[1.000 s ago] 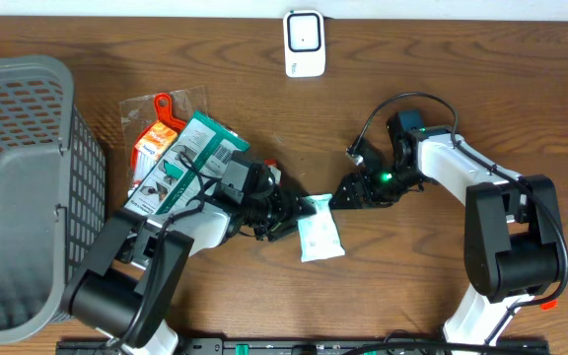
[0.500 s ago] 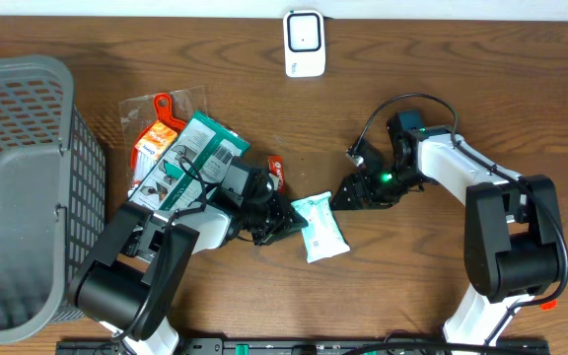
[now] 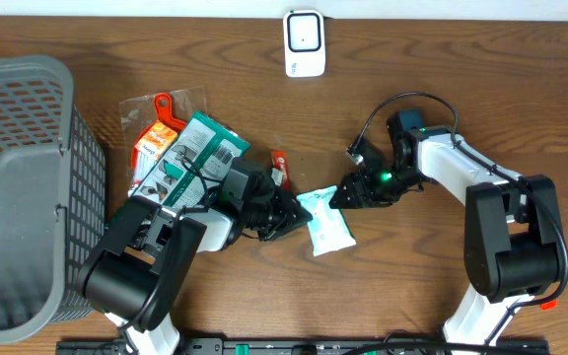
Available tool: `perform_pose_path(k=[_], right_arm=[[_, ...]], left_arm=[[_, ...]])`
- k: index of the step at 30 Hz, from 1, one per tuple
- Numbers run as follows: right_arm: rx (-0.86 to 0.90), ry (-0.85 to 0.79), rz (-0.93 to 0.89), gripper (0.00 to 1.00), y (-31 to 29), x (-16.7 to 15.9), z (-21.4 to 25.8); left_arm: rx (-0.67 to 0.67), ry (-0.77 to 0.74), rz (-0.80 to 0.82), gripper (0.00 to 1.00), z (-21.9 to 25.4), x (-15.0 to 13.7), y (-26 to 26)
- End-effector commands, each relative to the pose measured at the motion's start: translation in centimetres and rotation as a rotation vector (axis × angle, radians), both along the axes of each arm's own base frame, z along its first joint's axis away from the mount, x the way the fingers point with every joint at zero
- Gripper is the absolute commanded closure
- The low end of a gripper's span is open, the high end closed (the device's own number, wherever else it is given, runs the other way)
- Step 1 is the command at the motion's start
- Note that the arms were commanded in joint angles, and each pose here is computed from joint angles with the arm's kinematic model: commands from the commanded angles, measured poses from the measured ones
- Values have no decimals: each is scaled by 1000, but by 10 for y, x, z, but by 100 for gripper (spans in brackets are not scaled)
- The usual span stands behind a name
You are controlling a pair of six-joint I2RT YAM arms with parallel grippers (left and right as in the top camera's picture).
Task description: Scan the item barcode
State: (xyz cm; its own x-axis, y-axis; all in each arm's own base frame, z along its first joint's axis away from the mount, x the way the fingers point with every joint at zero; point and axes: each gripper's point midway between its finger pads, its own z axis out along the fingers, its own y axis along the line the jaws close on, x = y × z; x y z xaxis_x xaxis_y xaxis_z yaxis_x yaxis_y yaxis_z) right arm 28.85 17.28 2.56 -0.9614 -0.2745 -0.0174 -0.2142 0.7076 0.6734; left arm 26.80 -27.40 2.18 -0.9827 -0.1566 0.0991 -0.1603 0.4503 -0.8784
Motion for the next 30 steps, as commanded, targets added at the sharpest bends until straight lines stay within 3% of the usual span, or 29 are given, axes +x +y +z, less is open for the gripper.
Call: perform_pose_path(k=[1,6,13,18,20,25,30], right_arm=[[-42,-6,-1,35,-5,3,-6],[-52,5,-55,37,-17,10,-7],[-60,-1,-129,32,-40,22,-8],[-2,12,-164,21,-40,26,-1],[62,23,-167,19,-32,25,6],[59,128,-261,25,-25,24,8],[51,131,-243,23,-18,21,7]], left_arm=[[-5,-24,16,93,7,2,0],[-59,-141,22,92,42,13,-4],[-115,-297,65,93,94,32,7],[-103,-305,97,92,95,41,19],[-87,-284,97,86,89,39,21],[46,-156,130,49,53,29,35],[225,-36,223,40,14,25,72]])
